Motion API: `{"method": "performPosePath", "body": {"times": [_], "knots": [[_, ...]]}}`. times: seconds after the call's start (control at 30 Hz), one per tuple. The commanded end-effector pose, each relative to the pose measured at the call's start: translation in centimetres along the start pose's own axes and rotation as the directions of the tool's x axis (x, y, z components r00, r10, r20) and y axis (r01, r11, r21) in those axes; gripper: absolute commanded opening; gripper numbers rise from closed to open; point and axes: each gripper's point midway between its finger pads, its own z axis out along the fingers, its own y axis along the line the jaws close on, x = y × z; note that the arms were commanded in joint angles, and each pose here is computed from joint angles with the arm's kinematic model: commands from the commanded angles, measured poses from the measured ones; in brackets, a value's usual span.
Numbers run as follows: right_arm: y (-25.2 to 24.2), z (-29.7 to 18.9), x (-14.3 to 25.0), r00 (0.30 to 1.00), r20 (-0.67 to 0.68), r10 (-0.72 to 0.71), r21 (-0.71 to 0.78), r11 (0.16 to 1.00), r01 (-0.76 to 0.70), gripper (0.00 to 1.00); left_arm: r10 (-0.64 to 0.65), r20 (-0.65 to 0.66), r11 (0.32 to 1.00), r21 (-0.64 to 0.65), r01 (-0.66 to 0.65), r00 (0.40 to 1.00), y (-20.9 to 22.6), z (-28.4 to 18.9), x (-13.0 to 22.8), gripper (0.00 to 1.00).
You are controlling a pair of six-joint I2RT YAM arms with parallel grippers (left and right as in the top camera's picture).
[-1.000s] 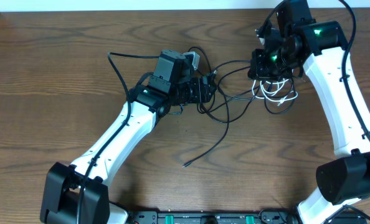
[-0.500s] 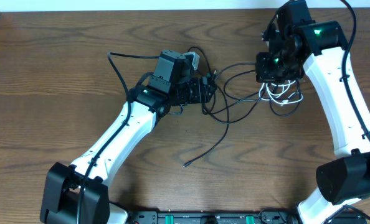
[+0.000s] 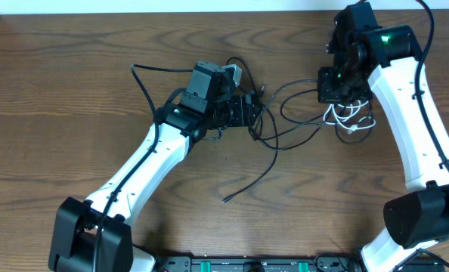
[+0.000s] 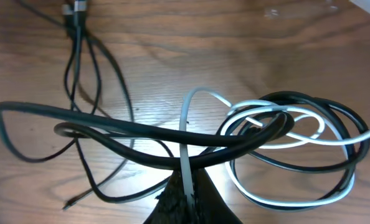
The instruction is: Untangle cables
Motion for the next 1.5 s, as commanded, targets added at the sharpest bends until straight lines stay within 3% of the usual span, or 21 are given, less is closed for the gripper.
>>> {"method": "performPosePath", "body": {"times": [0.0, 1.47], "knots": [[-0.51, -1.16, 0.02, 0.999, 0.039, 0.014, 0.037, 0.999, -0.016, 0.01, 0.010, 0.023, 1.000, 0.005, -0.010, 1.000, -0.67, -0.35, -0.97, 0.66], [-0.67, -0.53, 0.46, 1.000, 0.018, 0.015, 0.043, 0.999, -0.016, 0.01, 0.010, 0.024, 1.000, 0.004, -0.010, 1.000, -0.66, -0.35, -0.99, 0.66]]}}
